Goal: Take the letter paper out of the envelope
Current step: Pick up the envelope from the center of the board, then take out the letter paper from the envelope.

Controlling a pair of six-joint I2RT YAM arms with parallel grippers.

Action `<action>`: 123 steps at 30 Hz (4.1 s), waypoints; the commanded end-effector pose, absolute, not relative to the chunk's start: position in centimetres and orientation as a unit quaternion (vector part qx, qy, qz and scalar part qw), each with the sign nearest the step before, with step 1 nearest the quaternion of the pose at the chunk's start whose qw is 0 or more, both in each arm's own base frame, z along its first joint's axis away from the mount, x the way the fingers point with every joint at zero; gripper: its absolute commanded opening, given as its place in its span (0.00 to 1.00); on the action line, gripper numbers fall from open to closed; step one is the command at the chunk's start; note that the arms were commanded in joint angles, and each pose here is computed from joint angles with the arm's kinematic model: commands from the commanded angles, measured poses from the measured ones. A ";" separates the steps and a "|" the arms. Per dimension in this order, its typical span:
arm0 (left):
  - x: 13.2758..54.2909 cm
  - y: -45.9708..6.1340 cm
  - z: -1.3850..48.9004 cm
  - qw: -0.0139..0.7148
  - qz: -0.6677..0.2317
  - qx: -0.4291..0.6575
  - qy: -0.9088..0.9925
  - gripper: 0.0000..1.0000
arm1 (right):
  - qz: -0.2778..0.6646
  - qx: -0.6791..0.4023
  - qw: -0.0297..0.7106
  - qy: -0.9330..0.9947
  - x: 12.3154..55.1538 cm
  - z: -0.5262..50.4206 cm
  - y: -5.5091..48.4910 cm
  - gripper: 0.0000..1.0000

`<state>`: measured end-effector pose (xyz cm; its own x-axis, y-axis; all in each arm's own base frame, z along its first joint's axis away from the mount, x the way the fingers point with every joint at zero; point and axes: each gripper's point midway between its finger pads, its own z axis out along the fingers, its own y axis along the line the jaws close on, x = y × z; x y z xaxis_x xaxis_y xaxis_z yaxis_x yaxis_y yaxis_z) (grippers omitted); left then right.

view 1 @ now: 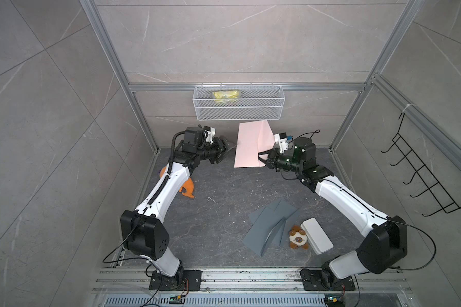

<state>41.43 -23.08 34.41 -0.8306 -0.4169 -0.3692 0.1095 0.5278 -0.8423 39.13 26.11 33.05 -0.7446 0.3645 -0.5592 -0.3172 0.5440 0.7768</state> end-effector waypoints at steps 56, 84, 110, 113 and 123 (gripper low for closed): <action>39.2 -33.3 38.6 0.270 -0.502 0.046 0.820 0.17 | 0.284 -0.168 0.400 0.855 36.9 33.7 30.4 0.00; 39.5 -30.2 35.8 0.270 -0.378 0.034 0.885 0.18 | 0.157 -0.188 0.426 0.871 36.4 33.2 28.6 0.00; 39.4 -28.1 34.7 0.267 -0.312 0.019 0.912 0.33 | 0.019 -0.226 0.510 0.830 35.1 34.5 29.6 0.00; 39.4 -27.9 34.5 0.265 -0.305 0.017 0.915 0.33 | 0.005 -0.229 0.522 0.821 34.9 34.9 30.0 0.00; 39.6 -27.3 33.9 0.265 -0.286 0.009 0.921 0.27 | -0.002 -0.245 0.550 0.798 33.4 35.9 32.1 0.00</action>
